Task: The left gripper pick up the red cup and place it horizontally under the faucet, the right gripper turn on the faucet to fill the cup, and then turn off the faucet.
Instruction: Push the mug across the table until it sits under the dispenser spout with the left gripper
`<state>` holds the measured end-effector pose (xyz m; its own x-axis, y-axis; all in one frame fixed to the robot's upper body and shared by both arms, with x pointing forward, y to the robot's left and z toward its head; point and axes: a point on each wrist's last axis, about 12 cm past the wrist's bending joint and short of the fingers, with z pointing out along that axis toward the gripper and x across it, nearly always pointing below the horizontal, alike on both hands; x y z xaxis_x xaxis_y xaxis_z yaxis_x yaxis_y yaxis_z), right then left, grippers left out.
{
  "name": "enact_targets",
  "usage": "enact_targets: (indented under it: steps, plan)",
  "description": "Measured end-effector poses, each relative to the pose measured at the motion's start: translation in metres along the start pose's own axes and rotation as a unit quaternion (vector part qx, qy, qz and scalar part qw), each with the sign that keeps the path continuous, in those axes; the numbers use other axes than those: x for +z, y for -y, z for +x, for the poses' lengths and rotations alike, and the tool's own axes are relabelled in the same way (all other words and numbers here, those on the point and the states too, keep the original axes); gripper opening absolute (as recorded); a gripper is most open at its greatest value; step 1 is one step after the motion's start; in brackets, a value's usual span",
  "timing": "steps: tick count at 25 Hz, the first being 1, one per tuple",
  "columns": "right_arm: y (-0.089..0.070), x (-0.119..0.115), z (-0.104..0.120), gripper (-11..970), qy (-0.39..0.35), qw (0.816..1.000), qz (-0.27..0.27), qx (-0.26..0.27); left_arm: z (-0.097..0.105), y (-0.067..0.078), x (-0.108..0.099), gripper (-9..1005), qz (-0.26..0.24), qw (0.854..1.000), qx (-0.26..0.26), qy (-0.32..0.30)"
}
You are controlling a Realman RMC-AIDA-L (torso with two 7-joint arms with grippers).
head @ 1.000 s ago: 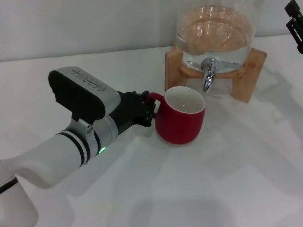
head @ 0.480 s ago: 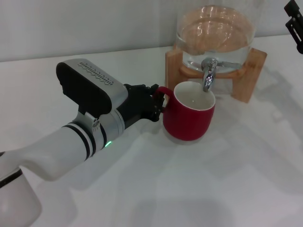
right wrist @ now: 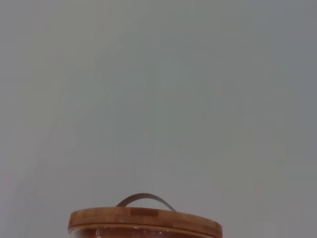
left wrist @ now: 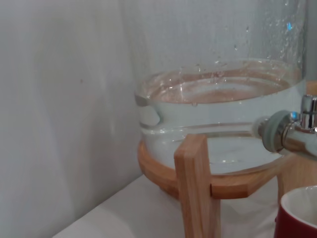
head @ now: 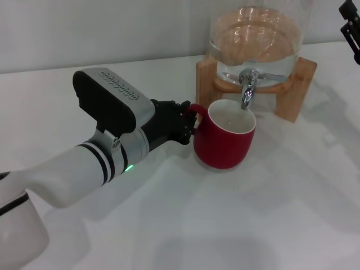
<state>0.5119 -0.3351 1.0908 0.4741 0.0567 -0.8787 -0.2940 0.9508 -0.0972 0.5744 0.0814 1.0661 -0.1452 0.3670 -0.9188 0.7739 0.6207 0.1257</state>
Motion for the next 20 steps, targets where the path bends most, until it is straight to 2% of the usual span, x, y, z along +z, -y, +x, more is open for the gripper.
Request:
enact_targets:
  steps: [7,20]
  plan:
    - [-0.0001,-0.0035,-0.0011,604,0.002,1.000,0.000,0.001,0.0010,-0.0042,0.0031,145,0.014,1.000,-0.006,0.005]
    - [-0.0030,-0.0084,-0.0011,604,0.001,1.000,-0.006,0.004,0.0014,-0.0106,0.0054,146,0.010,1.000,-0.015,0.000]
